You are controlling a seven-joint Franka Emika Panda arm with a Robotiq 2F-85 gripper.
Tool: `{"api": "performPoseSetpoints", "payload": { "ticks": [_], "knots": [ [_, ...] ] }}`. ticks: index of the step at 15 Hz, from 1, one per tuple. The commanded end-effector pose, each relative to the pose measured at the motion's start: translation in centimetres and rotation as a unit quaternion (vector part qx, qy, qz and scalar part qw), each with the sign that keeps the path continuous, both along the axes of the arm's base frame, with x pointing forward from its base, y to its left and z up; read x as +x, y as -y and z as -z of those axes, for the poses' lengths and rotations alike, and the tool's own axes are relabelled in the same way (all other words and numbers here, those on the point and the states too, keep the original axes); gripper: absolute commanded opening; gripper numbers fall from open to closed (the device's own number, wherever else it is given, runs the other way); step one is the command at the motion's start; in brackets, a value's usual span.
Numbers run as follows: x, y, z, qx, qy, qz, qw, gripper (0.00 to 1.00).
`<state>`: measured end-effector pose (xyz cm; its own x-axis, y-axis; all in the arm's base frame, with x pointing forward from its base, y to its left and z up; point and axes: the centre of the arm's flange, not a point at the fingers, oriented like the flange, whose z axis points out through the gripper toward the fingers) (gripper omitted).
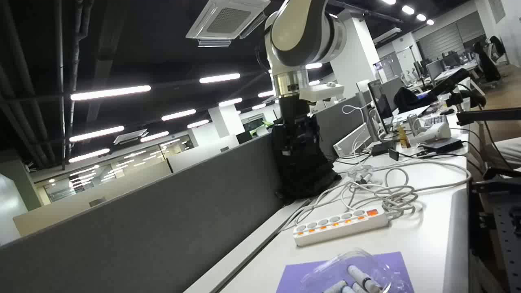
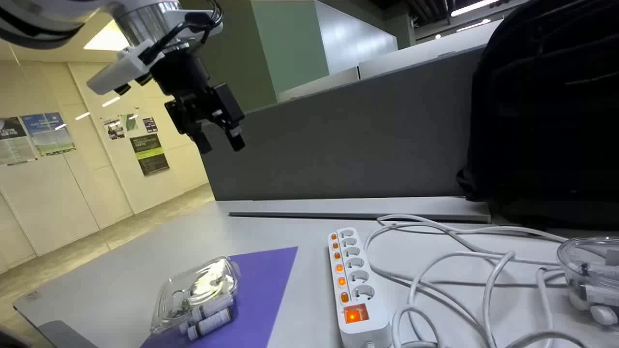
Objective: Turn on the first switch from the bottom
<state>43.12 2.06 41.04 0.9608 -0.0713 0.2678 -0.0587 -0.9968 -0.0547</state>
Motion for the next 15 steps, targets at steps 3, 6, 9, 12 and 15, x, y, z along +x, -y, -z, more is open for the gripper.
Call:
{"api": "performPoseSetpoints", "payload": {
  "ticks": [3,6,9,12,15],
  "knots": [
    [0.0,0.0,0.0,0.0,0.0,0.0,1.0,1.0],
    [0.0,0.0,0.0,0.0,0.0,0.0,1.0,1.0],
    [0.0,0.0,0.0,0.0,0.0,0.0,1.0,1.0],
    [0.0,0.0,0.0,0.0,0.0,0.0,1.0,1.0],
    [0.0,-0.16,0.09,-0.003,0.005,0.0,1.0,1.0]
  ]
}}
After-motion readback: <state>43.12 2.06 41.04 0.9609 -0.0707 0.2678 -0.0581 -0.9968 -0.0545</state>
